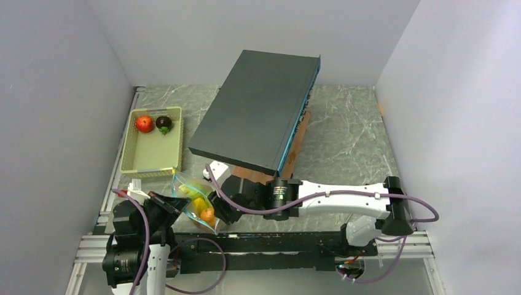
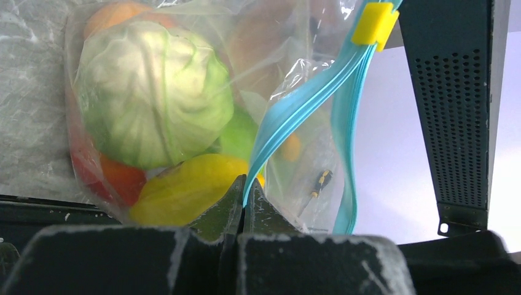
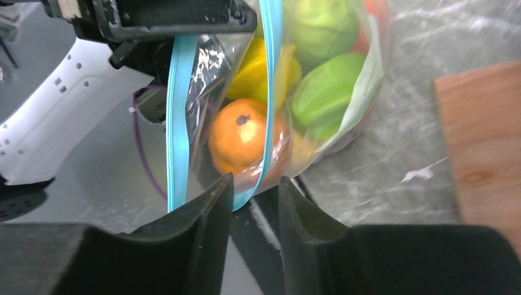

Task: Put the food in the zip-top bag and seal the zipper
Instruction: Adjust the zipper food storage bag at the center of the board.

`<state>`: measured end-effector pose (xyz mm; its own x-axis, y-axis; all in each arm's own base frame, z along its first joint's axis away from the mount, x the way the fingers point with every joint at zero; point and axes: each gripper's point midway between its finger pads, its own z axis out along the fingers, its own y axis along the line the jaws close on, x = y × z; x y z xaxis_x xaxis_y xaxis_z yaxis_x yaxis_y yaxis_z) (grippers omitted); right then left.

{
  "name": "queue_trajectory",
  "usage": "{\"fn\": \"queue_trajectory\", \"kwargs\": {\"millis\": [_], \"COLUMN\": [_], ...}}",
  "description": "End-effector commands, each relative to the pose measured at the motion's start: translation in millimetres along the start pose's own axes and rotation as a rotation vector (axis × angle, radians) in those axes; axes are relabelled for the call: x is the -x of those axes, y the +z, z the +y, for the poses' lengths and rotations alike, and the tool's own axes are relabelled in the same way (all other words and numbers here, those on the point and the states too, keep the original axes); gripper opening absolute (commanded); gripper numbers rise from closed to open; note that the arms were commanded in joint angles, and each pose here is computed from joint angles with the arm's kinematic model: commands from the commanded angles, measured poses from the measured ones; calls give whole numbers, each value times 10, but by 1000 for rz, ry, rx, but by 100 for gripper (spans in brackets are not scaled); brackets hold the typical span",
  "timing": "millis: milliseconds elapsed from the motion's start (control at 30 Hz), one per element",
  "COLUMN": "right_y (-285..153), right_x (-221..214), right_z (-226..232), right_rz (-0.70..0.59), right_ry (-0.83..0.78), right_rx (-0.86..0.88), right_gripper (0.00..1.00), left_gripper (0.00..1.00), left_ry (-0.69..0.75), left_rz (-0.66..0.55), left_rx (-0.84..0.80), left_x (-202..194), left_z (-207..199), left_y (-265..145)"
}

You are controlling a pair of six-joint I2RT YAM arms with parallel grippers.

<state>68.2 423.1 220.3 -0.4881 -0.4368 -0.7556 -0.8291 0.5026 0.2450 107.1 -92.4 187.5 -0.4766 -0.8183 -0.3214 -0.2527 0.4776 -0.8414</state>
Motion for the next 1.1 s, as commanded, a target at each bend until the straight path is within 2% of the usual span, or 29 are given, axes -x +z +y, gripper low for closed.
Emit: {"fn": "queue_trajectory", "kwargs": {"millis": [0, 100, 233, 300, 367, 467, 533, 700, 800, 933, 1067], "right_y": [81, 178, -52, -227, -336, -239, -86, 187, 65, -148, -94], "right_x": [-120, -6, 431, 593, 659, 570, 492, 497, 725, 960, 898], "right_z": [-17, -66, -145, -108, -58, -51, -104, -103, -59, -23, -80], "right_rz": [-15, -47, -131, -173, -196, -195, -188, -198, -237, -301, -299], "right_ry": [81, 51, -43, -74, -94, -104, -99, -137, -171, -204, -208], "right_rx": [-32, -80, -158, -136, -96, -52, -67, -69, -70, -58, -64], "right_gripper": [23, 0, 0, 0, 0, 0, 0, 0, 0, 0, 0], "left_gripper": [0, 0, 0, 0, 0, 0, 0, 0, 0, 0, 0], "left_ry": [19, -10, -49, -85, -131, -209, -253, -305, -267, -164, -150], "left_rz": [-78, -73, -96, -139, -183, -230, -203, -23, -51, -223, -149], "left_rx": [-126, -156, -167, -119, -63, -3, 0, -93, -163, -122, -40], "left_x": [24, 27, 40, 65, 72, 64, 11, -177, -105, 127, 66], "left_z": [-210, -291, -415, -399, -317, -91, 46, 115, -78, -271, -190], "left_y": [-188, -203, -377, -532, -660, -664, -496, -5, -99, -533, -439]}}
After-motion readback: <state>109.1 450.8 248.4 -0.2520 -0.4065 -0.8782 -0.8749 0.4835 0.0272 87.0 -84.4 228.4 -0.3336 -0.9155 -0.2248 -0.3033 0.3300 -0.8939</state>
